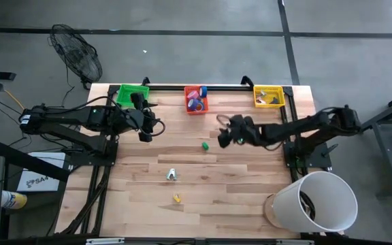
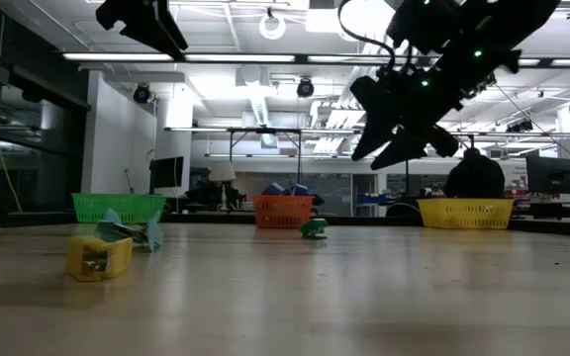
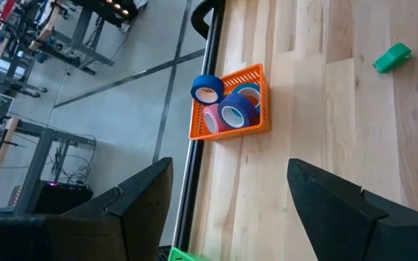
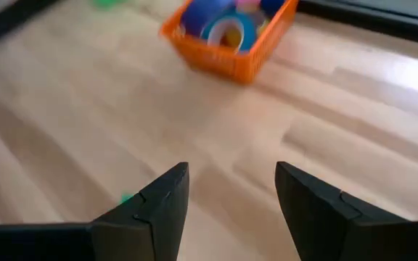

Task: Pick and place Stapler, Stapler remover, tape
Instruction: Put the green stapler into the green bin

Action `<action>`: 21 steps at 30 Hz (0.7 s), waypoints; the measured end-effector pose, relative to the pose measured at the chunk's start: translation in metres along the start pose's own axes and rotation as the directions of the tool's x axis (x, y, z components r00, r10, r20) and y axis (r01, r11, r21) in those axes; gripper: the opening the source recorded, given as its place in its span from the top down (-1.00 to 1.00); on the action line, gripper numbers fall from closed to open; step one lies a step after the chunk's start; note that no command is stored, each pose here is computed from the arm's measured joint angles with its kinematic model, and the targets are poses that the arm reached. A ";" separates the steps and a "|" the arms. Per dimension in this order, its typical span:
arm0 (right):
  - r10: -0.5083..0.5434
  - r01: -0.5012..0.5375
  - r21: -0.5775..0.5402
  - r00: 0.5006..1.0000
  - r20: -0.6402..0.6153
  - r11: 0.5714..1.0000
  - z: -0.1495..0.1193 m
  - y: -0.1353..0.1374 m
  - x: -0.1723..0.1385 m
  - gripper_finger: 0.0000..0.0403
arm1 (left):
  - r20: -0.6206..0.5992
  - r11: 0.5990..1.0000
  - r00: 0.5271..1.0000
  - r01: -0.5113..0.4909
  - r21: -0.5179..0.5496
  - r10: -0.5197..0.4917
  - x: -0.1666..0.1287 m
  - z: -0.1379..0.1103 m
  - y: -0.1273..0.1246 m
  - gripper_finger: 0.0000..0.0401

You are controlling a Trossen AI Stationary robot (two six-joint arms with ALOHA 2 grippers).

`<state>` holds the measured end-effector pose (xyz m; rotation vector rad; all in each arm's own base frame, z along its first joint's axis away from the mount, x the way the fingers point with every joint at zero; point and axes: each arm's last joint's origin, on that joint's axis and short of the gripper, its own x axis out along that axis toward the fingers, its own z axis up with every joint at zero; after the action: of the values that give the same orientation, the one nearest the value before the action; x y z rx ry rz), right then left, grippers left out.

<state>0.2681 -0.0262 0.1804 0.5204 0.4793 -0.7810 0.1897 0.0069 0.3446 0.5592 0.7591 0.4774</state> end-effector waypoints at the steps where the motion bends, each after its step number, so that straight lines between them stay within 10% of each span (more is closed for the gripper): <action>1: -0.005 0.005 -0.029 1.000 -0.012 1.000 -0.006 0.003 -0.003 0.02 | 0.000 1.000 1.000 0.000 0.000 0.000 0.000 0.000 0.000 -0.34; 10: -0.005 -0.013 -0.193 0.995 -0.096 0.981 -0.048 0.022 -0.017 0.02 | 0.002 1.000 1.000 0.005 -0.003 -0.005 0.000 0.000 0.000 -0.34; 21: 0.022 -0.035 -0.092 0.991 -0.133 0.995 -0.107 0.042 0.003 0.02 | 0.004 1.000 1.000 0.011 -0.030 -0.010 0.000 0.000 0.000 -0.34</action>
<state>0.2794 0.0615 0.1066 0.4919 0.6264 -0.6957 0.1900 0.0067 0.3444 0.5281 0.7503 0.4771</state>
